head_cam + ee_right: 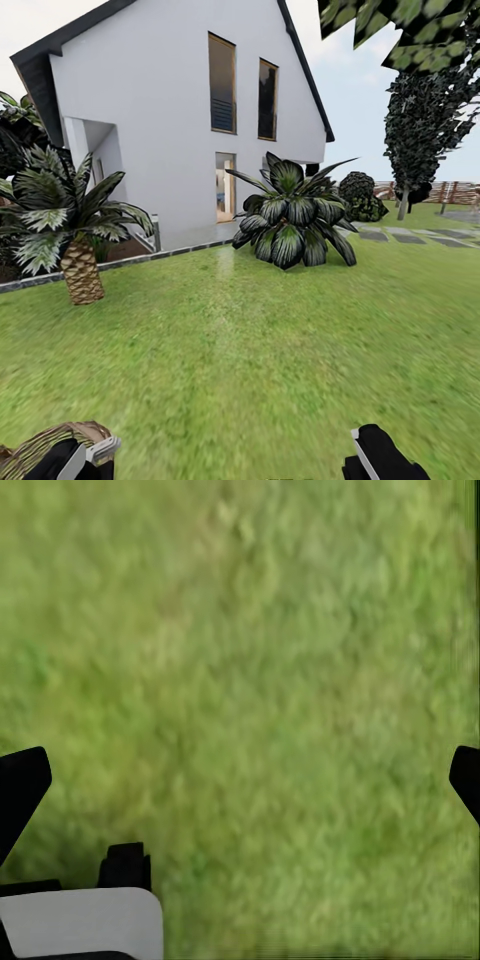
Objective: Take the three Easter eggs out of the wicker basket on the lawn in the garden, then place them on the lawn next to a single tree (choose any tree) so that all three eggs are next to the same tree and none are left in the basket.
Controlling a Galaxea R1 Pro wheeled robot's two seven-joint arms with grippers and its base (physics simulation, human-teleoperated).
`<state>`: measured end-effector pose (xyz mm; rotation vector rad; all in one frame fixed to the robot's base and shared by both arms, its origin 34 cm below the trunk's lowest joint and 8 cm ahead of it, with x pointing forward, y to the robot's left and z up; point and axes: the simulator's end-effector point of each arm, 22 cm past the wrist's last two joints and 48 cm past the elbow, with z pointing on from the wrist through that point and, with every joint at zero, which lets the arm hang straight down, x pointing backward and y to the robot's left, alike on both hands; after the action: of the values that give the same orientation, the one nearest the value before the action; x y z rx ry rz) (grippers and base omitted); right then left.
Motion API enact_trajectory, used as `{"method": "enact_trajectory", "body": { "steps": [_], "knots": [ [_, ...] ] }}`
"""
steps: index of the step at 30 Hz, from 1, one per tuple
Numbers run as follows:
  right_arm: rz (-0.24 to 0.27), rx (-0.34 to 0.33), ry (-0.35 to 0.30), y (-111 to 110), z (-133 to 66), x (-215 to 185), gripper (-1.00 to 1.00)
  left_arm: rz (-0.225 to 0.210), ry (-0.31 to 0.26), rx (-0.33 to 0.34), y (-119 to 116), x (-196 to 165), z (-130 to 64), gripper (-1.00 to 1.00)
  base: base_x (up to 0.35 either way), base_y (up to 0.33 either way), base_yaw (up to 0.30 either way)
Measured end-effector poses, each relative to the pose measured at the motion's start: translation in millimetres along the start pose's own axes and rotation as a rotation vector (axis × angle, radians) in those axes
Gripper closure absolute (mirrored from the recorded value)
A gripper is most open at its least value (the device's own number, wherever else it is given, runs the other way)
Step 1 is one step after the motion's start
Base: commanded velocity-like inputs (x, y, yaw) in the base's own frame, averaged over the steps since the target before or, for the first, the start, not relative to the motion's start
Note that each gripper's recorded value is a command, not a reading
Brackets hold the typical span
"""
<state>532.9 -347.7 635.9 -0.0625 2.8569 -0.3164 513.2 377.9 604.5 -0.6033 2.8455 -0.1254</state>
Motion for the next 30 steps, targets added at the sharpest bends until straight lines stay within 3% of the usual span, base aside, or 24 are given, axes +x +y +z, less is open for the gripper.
{"method": "enact_trajectory", "body": {
  "steps": [30],
  "knots": [
    [0.0,-0.001,0.0,0.4,0.0,0.0,-1.0,-0.001,0.002,0.006,-3.2,1.1,0.6,1.0,0.0,0.0,-0.3]
  ]
}}
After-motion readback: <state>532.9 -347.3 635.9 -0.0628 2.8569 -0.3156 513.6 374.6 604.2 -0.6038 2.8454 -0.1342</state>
